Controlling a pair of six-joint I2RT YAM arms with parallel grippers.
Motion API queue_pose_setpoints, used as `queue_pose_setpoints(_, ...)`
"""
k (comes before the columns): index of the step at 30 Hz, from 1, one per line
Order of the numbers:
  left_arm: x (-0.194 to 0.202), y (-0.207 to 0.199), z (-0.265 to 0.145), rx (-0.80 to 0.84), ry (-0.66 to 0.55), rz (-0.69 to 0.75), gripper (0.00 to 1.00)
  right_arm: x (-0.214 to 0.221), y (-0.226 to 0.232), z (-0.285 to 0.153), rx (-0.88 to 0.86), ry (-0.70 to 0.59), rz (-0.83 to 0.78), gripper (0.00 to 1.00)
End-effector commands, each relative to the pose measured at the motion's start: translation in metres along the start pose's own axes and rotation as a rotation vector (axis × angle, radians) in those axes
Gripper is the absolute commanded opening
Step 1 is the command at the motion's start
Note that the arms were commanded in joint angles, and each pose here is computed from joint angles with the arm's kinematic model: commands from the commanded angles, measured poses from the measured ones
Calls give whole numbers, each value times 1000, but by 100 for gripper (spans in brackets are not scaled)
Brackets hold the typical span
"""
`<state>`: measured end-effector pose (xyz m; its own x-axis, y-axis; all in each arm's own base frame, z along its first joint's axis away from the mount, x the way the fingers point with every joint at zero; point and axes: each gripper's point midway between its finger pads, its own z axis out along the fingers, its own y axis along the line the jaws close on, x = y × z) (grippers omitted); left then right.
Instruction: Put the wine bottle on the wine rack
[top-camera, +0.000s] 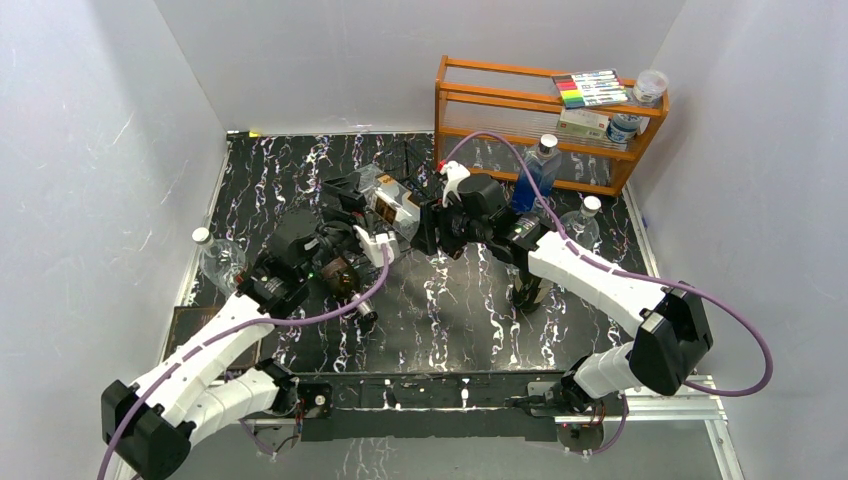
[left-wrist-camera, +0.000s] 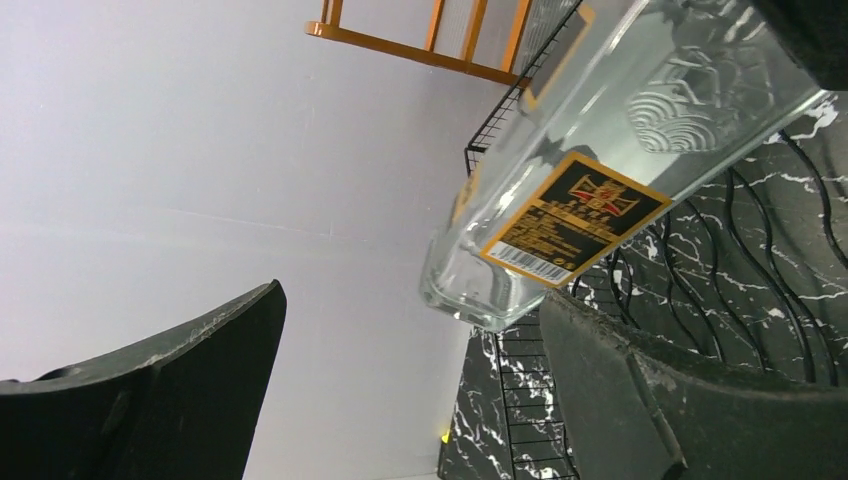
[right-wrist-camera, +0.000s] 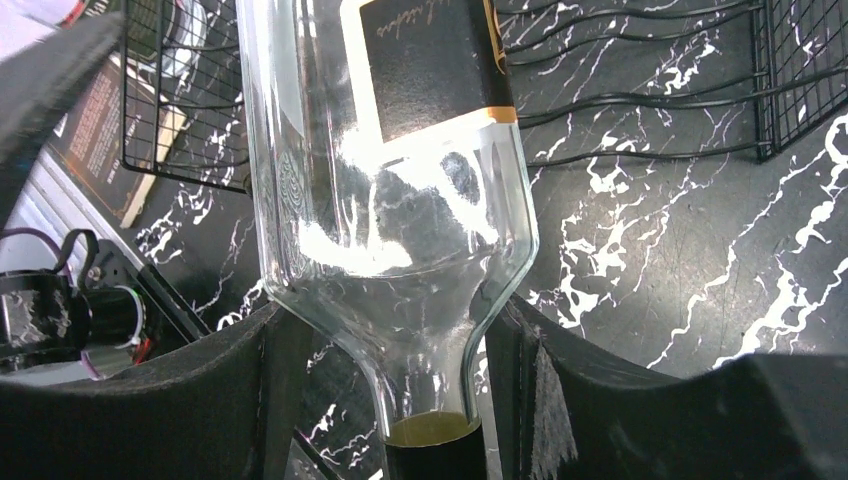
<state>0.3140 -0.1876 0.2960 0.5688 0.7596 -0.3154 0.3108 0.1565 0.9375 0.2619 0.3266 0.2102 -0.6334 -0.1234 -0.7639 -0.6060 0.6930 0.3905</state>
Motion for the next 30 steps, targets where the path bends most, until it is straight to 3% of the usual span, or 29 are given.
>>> queue_pose_setpoints(1,-18,24,-13,-42,-68,-135,98,-68,36,-19,-118,-232,-79,0)
queue_pose_setpoints(6,-46,88,-32,-212,-166,-504,98,-69,46,-11,-157,-220,-45,0)
queue_pose_setpoints(7,-58,131,-52,-337,-224,-771,98,-68,58,-5,-179,-217,-40,0)
queue_pose_setpoints(11,-66,165,-75,-421,-256,-1011,98,-66,80,3,-184,-221,-42,0)
queue_pose_setpoints(17,-74,179,-97,-454,-304,-1152,98,-65,115,11,-176,-269,28,0)
queue_pose_setpoints(30,-75,187,-121,-485,-308,-1171,98,-56,148,61,-154,-275,109,0)
